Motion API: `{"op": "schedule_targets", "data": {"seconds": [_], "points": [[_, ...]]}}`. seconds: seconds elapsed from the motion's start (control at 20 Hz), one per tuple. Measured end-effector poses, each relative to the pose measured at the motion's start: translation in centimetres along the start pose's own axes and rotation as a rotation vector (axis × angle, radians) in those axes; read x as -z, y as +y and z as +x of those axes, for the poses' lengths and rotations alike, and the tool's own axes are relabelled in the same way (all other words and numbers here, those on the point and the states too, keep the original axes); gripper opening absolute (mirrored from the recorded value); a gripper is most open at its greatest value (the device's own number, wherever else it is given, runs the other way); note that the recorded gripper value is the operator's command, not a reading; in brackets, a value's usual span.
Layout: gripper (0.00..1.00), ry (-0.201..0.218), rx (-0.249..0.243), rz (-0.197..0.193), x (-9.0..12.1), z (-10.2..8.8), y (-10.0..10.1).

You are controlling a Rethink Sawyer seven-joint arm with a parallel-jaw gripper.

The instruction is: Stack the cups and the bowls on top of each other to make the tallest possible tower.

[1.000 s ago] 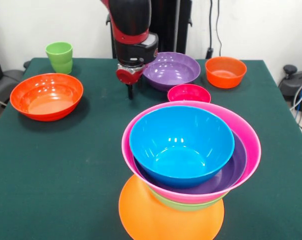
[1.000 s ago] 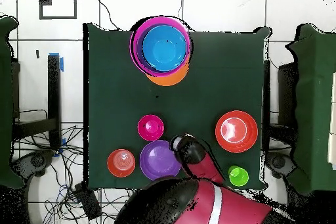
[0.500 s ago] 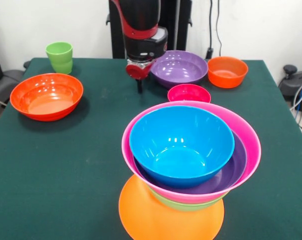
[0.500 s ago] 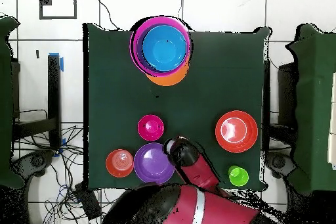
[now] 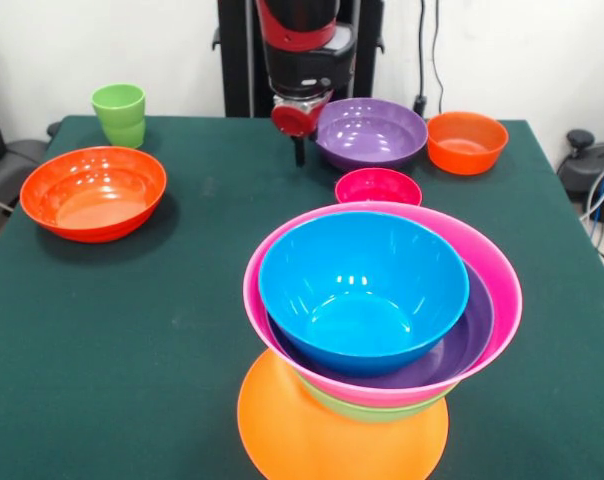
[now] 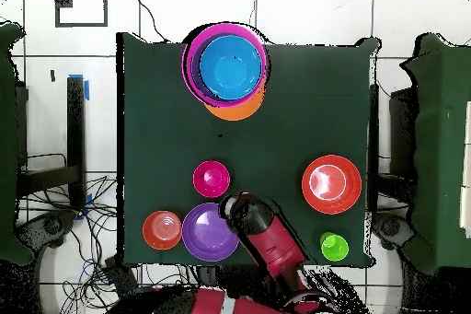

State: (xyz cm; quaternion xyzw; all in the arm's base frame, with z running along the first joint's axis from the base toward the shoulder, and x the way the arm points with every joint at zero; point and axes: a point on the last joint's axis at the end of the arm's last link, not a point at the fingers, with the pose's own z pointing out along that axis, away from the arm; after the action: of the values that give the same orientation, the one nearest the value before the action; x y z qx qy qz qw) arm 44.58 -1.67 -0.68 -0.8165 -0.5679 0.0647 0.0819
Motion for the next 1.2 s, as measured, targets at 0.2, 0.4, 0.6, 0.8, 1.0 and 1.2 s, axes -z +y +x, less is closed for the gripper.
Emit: {"op": "schedule_targets", "data": {"seconds": [0.2, 0.4, 0.6, 0.8, 1.0, 1.2], "points": [[1.0, -0.011, 0.013, -0.005, 0.7, 0.4, -0.2], [1.0, -0.018, 0.025, -0.006, 0.7, 0.8, -0.5], [1.0, -0.019, 0.038, -0.005, 0.6, 1.4, -0.6], [1.0, -0.008, 0.046, -0.002, 0.4, 2.0, -0.7], [1.0, 0.008, 0.054, 0.009, -0.1, 2.8, -0.8], [1.0, 0.032, 0.061, 0.012, -0.6, 3.7, -0.7]]}}
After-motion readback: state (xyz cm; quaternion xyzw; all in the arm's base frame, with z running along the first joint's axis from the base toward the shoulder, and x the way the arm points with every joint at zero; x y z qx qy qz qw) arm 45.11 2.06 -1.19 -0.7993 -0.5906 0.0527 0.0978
